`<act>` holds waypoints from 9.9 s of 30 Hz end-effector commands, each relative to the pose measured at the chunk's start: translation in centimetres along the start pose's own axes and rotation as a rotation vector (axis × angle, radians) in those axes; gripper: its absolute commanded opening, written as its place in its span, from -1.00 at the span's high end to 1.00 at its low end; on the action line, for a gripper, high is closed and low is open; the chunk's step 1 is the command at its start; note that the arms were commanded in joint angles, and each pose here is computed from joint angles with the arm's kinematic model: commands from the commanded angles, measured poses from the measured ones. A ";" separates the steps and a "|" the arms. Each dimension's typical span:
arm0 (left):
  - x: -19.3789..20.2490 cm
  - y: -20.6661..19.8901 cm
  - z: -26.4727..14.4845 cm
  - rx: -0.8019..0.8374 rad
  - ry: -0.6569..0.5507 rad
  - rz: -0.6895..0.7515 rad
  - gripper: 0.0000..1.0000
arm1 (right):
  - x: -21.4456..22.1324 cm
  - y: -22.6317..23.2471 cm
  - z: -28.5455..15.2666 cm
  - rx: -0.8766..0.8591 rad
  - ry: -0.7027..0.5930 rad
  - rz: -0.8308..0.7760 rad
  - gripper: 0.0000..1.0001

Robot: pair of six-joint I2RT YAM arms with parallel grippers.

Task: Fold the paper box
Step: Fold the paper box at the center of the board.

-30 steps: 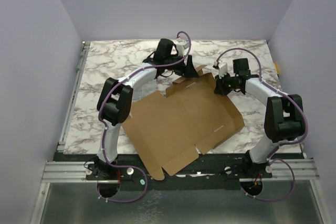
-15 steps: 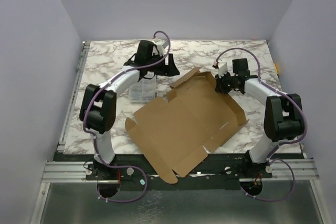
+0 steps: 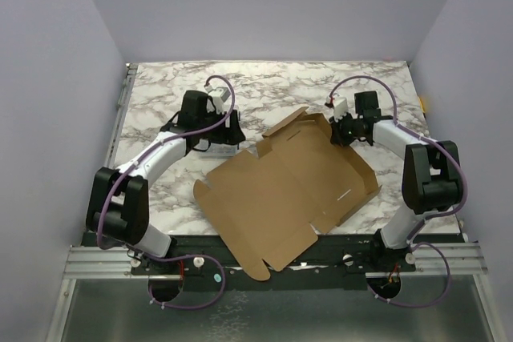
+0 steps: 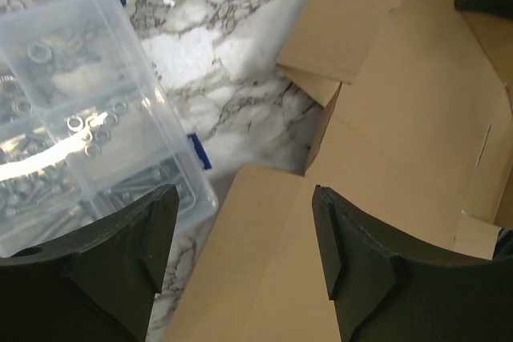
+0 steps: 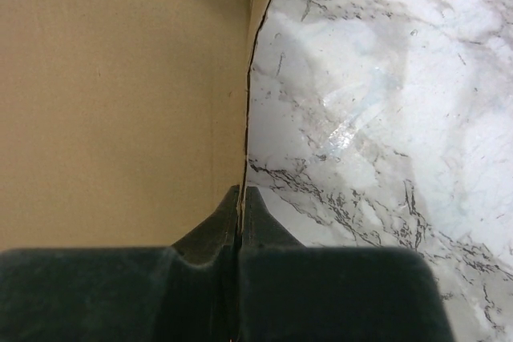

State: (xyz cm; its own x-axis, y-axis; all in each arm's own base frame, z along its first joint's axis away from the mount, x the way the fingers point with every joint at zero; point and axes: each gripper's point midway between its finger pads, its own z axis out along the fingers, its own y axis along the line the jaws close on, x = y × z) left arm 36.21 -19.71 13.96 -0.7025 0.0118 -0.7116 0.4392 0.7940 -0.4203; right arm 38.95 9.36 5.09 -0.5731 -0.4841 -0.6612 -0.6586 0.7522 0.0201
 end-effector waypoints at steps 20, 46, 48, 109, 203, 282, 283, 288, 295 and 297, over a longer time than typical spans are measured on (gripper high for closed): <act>8.1 1.7 -9.4 -0.312 0.040 -0.536 -0.98 | 1.5 0.5 0.3 -0.025 0.048 0.001 0.97; 17.9 2.6 -7.7 -0.392 0.247 -0.710 -0.75 | 1.3 1.0 0.4 -0.060 0.042 0.008 0.97; 16.8 1.4 -7.5 -0.314 0.218 -0.693 -0.61 | 1.3 1.1 0.4 -0.064 0.042 0.011 0.97; 6.3 -10.2 -1.1 0.179 0.189 -0.544 0.54 | 0.7 3.4 -1.0 -0.133 -0.009 0.067 0.80; -16.8 -9.8 -5.1 -0.107 -0.263 -0.039 -0.60 | 1.9 -2.5 -4.3 -0.059 -0.187 0.406 0.99; -0.3 -3.5 16.5 0.210 0.321 -0.004 -0.35 | -1.6 -2.5 -4.5 0.081 -0.316 -0.229 0.99; -0.1 -3.0 16.4 0.204 0.326 -0.017 -0.35 | -1.6 -2.3 -4.5 0.081 -0.324 -0.264 0.98; 0.4 -3.4 16.3 0.253 0.332 -0.073 -0.34 | -1.7 -1.5 -4.0 0.096 -0.349 -0.421 0.90; -0.4 -5.1 15.7 0.335 0.306 -0.108 -0.36 | -3.6 -0.7 -3.6 0.145 -0.363 -0.559 0.98; -0.8 -5.8 15.3 0.364 0.297 -0.119 -0.39 | -4.3 -1.0 -3.7 0.167 -0.371 -0.570 0.99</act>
State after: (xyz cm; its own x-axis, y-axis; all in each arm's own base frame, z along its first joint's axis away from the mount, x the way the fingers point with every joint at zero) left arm 43.81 -32.70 5.36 -0.8665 0.1687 -0.4698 0.4655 0.6132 -0.6382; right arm 38.46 8.87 7.89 -0.0677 -0.6168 -0.7842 -0.7633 0.5382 -0.3574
